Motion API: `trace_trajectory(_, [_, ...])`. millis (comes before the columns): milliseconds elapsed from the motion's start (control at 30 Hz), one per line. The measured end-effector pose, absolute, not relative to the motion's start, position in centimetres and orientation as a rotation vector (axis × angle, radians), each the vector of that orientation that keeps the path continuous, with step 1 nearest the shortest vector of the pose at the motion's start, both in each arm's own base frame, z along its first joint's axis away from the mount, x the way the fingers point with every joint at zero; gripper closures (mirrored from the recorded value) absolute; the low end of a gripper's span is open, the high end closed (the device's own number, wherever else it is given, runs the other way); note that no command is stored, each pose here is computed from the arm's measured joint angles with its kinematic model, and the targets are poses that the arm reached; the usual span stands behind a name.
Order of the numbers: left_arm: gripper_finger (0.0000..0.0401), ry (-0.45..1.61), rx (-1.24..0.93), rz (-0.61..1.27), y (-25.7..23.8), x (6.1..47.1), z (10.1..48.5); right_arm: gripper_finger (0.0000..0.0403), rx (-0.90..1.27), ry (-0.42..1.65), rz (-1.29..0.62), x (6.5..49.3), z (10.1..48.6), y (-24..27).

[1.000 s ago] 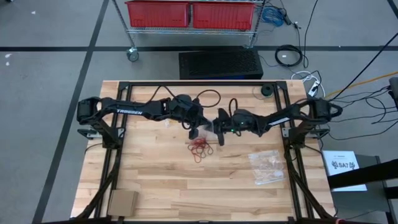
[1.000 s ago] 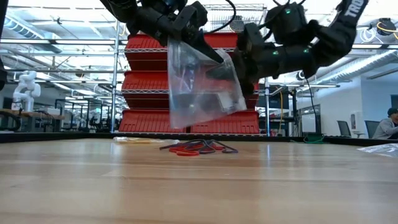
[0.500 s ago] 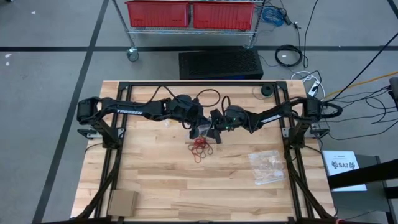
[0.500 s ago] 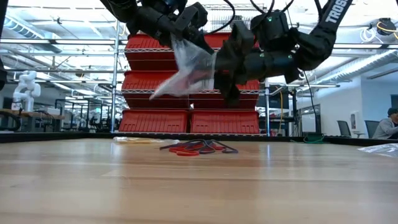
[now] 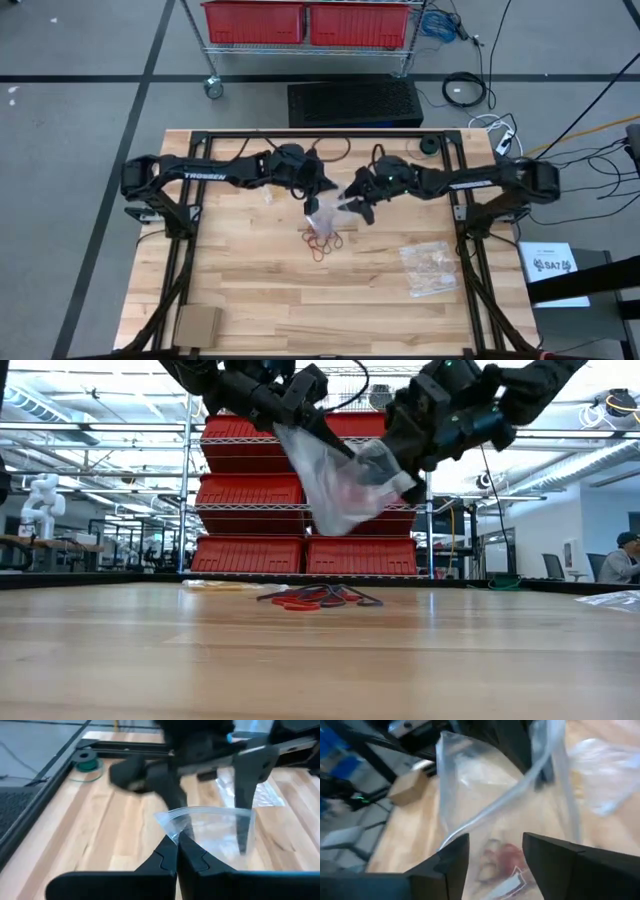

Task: Sort rubber bands
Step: Open the top right transparent zip bag, then put the purple rubber band into the top right transparent zip bag

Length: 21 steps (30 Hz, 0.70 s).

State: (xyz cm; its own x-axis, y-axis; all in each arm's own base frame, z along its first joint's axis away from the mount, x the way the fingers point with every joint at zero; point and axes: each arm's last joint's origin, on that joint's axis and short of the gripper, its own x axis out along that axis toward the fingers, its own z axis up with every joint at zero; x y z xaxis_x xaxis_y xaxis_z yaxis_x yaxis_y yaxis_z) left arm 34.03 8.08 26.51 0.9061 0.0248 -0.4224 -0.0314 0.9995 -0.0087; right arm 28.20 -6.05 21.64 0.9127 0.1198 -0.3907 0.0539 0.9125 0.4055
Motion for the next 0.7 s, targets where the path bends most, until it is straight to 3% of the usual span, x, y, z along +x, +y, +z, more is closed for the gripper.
trace_trajectory(300, [0.0401, 0.495, -0.041, 0.075, 9.5, 32.8, 26.6, 0.0176, 0.362, 0.438, -0.072, 25.1, 24.0, -7.2])
trace_trajectory(700, [0.0401, 0.567, -0.058, 0.085, 9.5, 32.4, 26.1, 0.0175, 0.349, 0.508, -0.095, 22.9, 25.1, -5.7])
